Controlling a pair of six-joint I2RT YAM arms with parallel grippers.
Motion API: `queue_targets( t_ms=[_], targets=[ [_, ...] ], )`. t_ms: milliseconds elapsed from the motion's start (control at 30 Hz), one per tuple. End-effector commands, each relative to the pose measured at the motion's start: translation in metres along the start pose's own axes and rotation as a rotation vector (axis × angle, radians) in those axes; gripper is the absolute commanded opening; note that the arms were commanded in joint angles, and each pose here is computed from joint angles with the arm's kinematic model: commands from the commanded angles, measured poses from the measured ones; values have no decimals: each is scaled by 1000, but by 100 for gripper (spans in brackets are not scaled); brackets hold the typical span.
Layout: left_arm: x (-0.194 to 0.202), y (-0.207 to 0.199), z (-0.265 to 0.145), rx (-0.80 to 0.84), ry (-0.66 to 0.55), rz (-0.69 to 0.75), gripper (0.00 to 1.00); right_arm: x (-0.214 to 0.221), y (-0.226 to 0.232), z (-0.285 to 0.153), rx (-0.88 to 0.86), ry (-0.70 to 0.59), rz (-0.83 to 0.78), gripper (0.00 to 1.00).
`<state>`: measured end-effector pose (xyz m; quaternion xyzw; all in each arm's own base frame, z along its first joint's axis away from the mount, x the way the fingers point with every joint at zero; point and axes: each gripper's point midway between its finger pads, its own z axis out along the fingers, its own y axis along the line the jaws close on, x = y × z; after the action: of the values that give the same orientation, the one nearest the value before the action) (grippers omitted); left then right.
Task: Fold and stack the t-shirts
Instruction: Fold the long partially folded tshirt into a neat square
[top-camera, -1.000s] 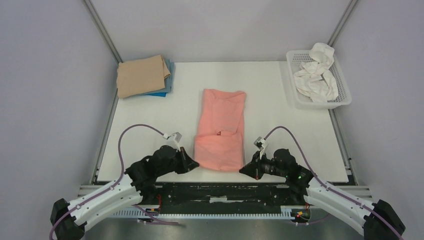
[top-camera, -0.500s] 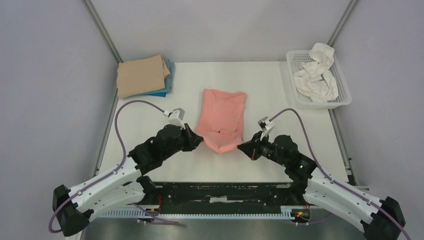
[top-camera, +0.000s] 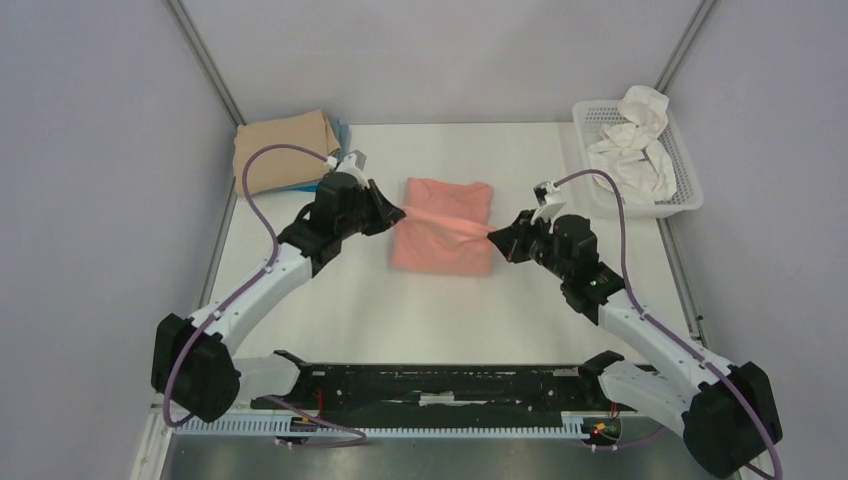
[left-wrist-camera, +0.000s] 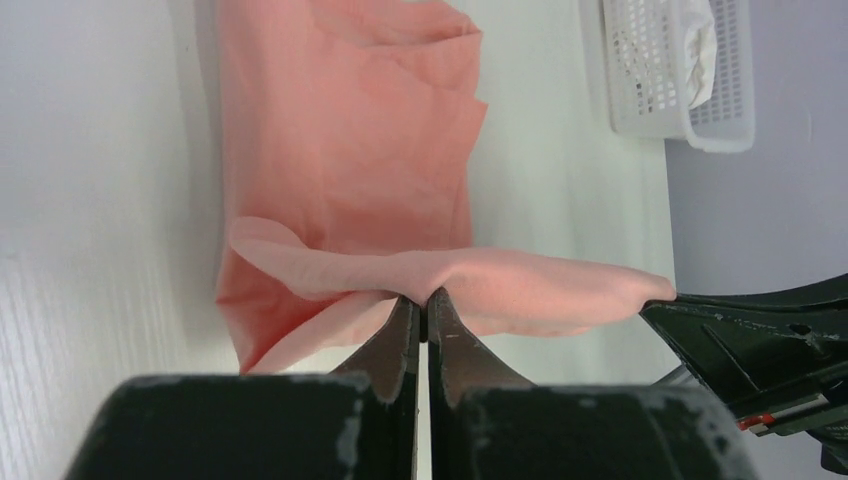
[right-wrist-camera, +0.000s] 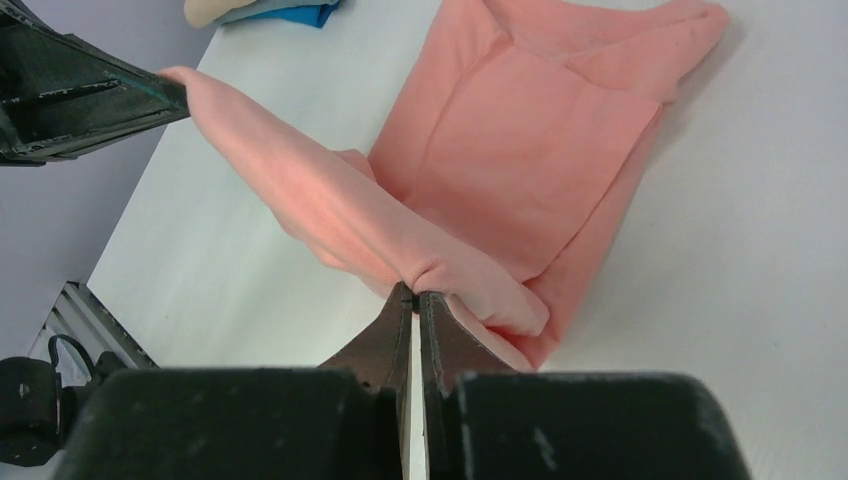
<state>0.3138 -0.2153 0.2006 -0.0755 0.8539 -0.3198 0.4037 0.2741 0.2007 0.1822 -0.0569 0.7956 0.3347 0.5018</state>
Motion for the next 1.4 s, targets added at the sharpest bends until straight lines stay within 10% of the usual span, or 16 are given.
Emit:
queue_targets(
  t_ms=[0,933,1067,1100,1167,1367],
  targets=[
    [-41,-22,17,90,-36,58,2,-52,17,18,-86,-85,-48,0],
    [-84,76,206,-56,140,-48,2,-57,-128,164,88,-35,31,2],
    [-85,90,219,-115,152,-40,13,-49,-143,185,90,-11,54,33],
    [-88,87,220,-112,153,-36,23,-52,-144,190,82,-1,47,44],
    [-96,80,218,-93,152,-19,66,-56,-145,197,88,35,44,96],
    [-120,48,191,-42,103,4,79,-72,-119,169,40,12,15,98]
  ],
)
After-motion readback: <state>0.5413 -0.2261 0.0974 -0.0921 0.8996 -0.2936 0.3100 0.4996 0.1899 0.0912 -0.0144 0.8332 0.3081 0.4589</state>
